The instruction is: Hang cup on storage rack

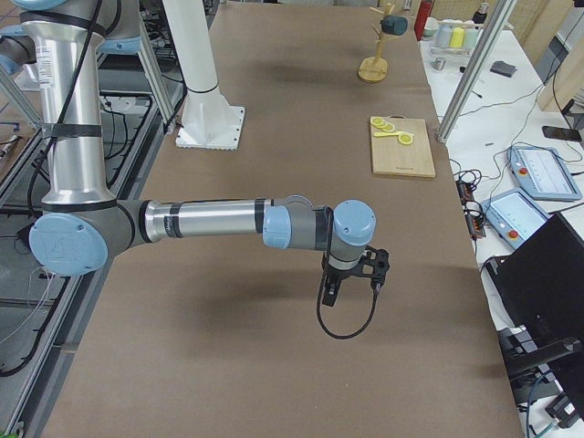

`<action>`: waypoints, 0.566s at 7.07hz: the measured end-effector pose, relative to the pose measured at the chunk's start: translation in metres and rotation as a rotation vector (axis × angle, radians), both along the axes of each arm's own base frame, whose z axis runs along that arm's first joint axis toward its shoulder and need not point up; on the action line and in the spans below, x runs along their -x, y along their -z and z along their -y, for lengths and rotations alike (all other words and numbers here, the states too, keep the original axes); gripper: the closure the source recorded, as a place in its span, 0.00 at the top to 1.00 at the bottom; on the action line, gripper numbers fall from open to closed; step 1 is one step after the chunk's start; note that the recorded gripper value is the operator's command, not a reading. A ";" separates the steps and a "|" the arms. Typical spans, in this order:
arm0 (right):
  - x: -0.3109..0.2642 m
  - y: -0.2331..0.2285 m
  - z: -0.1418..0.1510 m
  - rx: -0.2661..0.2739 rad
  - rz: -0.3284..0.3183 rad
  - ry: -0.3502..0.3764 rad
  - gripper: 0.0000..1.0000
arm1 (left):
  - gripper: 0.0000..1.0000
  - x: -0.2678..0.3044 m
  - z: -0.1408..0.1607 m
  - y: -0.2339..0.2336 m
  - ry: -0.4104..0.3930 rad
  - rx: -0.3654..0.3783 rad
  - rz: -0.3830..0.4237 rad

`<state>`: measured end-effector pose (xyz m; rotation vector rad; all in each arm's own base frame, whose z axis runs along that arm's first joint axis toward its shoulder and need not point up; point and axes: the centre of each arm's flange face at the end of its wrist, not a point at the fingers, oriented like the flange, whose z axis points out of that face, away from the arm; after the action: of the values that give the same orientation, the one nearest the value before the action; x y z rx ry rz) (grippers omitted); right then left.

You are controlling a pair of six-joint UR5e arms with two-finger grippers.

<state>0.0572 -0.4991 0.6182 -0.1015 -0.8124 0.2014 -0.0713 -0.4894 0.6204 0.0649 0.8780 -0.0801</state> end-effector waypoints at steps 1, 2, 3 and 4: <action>-0.001 0.000 0.000 0.000 -0.012 -0.001 1.00 | 0.99 0.000 0.000 0.000 0.001 0.000 0.000; -0.001 -0.002 -0.001 0.002 -0.017 -0.001 1.00 | 0.99 0.000 0.000 0.000 0.001 0.001 0.000; -0.002 -0.002 -0.001 0.003 -0.019 -0.001 1.00 | 0.99 0.000 0.000 0.000 0.002 0.001 0.000; -0.002 -0.002 -0.002 0.002 -0.019 -0.001 1.00 | 0.99 0.001 0.000 0.001 0.002 0.000 0.000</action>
<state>0.0589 -0.4976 0.6201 -0.1010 -0.7929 0.2042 -0.0719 -0.4893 0.6195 0.0662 0.8784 -0.0823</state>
